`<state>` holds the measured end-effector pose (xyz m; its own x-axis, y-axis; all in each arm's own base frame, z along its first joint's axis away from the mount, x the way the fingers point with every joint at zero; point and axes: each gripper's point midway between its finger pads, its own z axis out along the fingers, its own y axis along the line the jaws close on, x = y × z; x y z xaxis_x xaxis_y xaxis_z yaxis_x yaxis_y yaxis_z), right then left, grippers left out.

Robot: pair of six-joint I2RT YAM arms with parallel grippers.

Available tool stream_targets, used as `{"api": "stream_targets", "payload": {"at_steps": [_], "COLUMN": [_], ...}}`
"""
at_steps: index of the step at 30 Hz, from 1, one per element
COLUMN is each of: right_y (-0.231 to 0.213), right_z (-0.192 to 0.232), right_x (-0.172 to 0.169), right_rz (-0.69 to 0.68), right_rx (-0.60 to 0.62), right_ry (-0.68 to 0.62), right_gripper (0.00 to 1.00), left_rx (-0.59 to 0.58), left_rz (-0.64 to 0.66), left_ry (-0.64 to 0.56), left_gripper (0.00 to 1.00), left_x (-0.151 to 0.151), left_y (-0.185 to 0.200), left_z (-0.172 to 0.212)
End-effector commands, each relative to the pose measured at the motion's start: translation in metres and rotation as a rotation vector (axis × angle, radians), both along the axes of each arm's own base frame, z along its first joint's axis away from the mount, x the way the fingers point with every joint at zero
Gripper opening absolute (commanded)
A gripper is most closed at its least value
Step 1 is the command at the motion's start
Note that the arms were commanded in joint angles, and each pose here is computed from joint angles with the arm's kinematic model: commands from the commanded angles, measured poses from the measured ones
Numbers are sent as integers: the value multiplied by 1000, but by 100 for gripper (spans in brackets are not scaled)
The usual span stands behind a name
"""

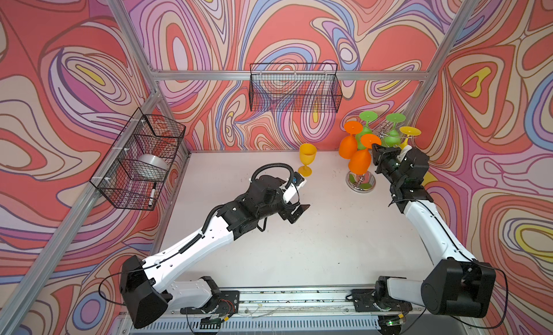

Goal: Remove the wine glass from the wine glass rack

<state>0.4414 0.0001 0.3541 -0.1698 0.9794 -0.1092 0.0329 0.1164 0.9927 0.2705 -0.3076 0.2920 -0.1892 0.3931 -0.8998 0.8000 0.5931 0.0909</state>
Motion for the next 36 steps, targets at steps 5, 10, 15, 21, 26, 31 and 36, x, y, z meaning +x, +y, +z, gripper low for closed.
{"api": "stream_targets", "payload": {"at_steps": [5, 10, 15, 21, 26, 31, 36], "right_y": [-4, -6, -6, -3, 3, 7, 14], "right_z": [29, 35, 40, 37, 33, 30, 30], "right_x": [-2, -7, -8, -10, -13, -18, -16], "right_rz": [-19, -35, -31, -15, 14, 26, 47], "right_rx": [-31, -55, -61, -72, -78, -85, -86], "right_ry": [-69, -74, -79, -64, -45, -33, -32], "right_gripper": [0, 0, 0, 0, 0, 0, 0], "left_rx": [24, 34, 43, 46, 32, 28, 29], "left_rz": [3, 4, 9, 10, 18, 26, 27], "left_ry": [-15, -7, -4, 3, 13, 15, 19], "left_gripper": [100, 100, 100, 100, 100, 99, 100], "left_x": [1, 2, 4, 5, 7, 9, 10], "left_y": [2, 1, 1, 0, 1, 3, 3], "left_z": [-4, -9, -11, -14, -12, -11, -13]}}
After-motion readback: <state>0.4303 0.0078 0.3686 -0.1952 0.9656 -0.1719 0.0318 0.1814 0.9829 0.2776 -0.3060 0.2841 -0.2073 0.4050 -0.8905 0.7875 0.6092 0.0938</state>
